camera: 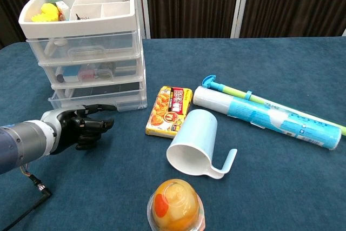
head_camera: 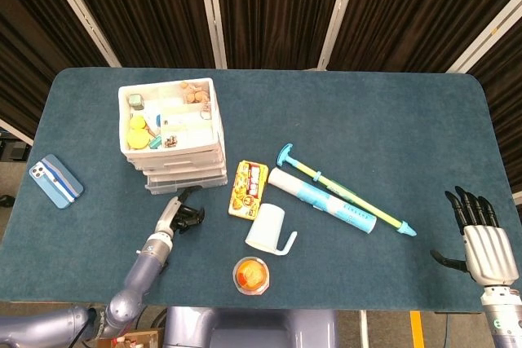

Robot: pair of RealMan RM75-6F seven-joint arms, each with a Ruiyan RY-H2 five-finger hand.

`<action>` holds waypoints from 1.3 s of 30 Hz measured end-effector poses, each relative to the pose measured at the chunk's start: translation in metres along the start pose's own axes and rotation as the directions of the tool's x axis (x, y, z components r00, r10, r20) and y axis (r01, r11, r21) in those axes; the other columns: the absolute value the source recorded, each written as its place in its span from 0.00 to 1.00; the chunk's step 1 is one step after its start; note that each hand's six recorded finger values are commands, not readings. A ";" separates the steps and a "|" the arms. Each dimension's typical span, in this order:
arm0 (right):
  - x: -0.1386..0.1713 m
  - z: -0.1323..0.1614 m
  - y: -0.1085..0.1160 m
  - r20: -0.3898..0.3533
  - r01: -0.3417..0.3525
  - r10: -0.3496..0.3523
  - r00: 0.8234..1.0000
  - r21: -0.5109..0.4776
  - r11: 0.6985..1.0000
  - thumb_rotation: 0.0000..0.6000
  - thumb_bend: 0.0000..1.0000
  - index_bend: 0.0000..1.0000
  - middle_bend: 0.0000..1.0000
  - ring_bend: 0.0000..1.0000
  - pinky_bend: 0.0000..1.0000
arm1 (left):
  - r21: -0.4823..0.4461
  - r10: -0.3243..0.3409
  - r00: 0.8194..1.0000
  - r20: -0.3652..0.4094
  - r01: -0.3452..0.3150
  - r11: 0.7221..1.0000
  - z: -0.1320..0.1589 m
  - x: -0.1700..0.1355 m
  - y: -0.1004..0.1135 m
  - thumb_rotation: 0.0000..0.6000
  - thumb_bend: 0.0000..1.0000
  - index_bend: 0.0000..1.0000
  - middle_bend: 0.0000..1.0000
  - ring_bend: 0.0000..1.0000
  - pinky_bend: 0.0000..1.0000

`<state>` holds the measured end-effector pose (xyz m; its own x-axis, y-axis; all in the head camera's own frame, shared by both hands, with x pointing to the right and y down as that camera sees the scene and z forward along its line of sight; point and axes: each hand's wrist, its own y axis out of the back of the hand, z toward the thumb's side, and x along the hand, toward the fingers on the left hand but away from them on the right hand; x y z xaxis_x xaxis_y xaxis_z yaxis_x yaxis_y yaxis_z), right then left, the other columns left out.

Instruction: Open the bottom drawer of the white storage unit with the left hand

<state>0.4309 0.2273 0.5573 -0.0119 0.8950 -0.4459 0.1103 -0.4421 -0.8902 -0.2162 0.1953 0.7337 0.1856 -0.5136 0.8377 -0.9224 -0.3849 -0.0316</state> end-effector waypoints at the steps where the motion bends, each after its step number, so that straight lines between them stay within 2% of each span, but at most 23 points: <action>1: 0.000 0.000 0.000 0.000 0.000 0.000 1.000 -0.001 1.000 1.00 0.14 0.00 0.00 0.00 0.00 | 0.003 -0.003 1.000 0.000 0.003 1.000 -0.002 -0.003 0.000 1.00 0.55 0.21 0.98 0.96 0.95; 10: 0.000 -0.001 0.000 0.015 -0.003 0.003 1.000 -0.016 1.000 1.00 0.14 0.00 0.00 0.00 0.00 | 0.077 -0.026 1.000 -0.011 0.027 0.997 -0.027 -0.034 0.006 1.00 0.55 0.27 0.98 0.96 0.94; 14: 0.000 -0.001 0.000 0.022 -0.003 0.004 1.000 -0.021 1.000 1.00 0.14 0.00 0.00 0.00 0.00 | 0.167 -0.030 0.999 0.027 0.025 0.986 -0.025 -0.040 0.008 1.00 0.54 0.30 0.98 0.96 0.94; 17: 0.000 -0.002 0.000 0.027 -0.004 0.005 1.000 -0.026 1.000 1.00 0.14 0.00 0.00 0.00 0.00 | 0.262 -0.028 0.996 0.085 0.005 0.965 -0.017 -0.045 0.011 1.00 0.54 0.30 0.98 0.95 0.94; 20: 0.000 -0.002 -0.001 0.030 -0.006 0.007 1.000 -0.028 1.000 1.00 0.14 0.00 0.00 0.00 0.00 | 0.363 -0.008 0.986 0.169 -0.055 0.930 -0.003 -0.048 0.016 1.00 0.55 0.30 0.98 0.95 0.94; 23: 0.000 -0.003 -0.001 0.035 -0.012 0.012 0.999 -0.025 1.000 1.00 0.14 0.00 0.00 0.00 0.00 | 0.454 0.033 0.966 0.255 -0.150 0.878 0.013 -0.051 0.024 1.00 0.55 0.30 0.98 0.96 0.94; 29: 0.000 -0.003 -0.002 0.041 -0.019 0.020 0.999 -0.027 0.999 1.00 0.14 0.00 0.00 0.00 0.00 | 0.600 0.109 0.937 0.332 -0.298 0.743 0.034 -0.050 0.038 1.00 0.54 0.30 0.98 0.96 0.94; 31: 0.000 -0.002 -0.002 0.040 -0.020 0.022 0.999 -0.030 0.999 1.00 0.14 0.00 0.00 0.00 0.00 | 0.644 0.132 0.933 0.334 -0.328 0.691 0.039 -0.048 0.042 1.00 0.54 0.30 0.99 0.96 0.94; 34: 0.000 -0.002 -0.002 0.040 -0.022 0.023 0.999 -0.031 0.999 1.00 0.14 0.00 0.00 0.00 0.00 | 0.705 0.168 0.938 0.305 -0.340 0.622 0.042 -0.042 0.050 1.00 0.55 0.30 0.98 0.96 0.94; 37: 0.000 -0.002 -0.003 0.042 -0.024 0.025 0.999 -0.033 0.999 1.00 0.14 0.00 0.00 0.00 0.00 | 0.743 0.202 0.946 0.252 -0.323 0.586 0.040 -0.036 0.057 1.00 0.55 0.30 0.98 0.96 0.94; 39: 0.000 -0.002 -0.003 0.042 -0.024 0.026 0.999 -0.035 0.999 1.00 0.14 0.00 0.00 0.00 0.00 | 0.755 0.220 0.952 0.214 -0.304 0.581 0.039 -0.032 0.061 1.00 0.55 0.30 0.98 0.96 0.94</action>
<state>0.4329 0.2287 0.5599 -0.0510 0.8800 -0.4723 0.1455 -0.4613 -0.8752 -0.2649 0.1583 0.6840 0.0459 -0.7374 0.6739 -0.3369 -0.6465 -0.6845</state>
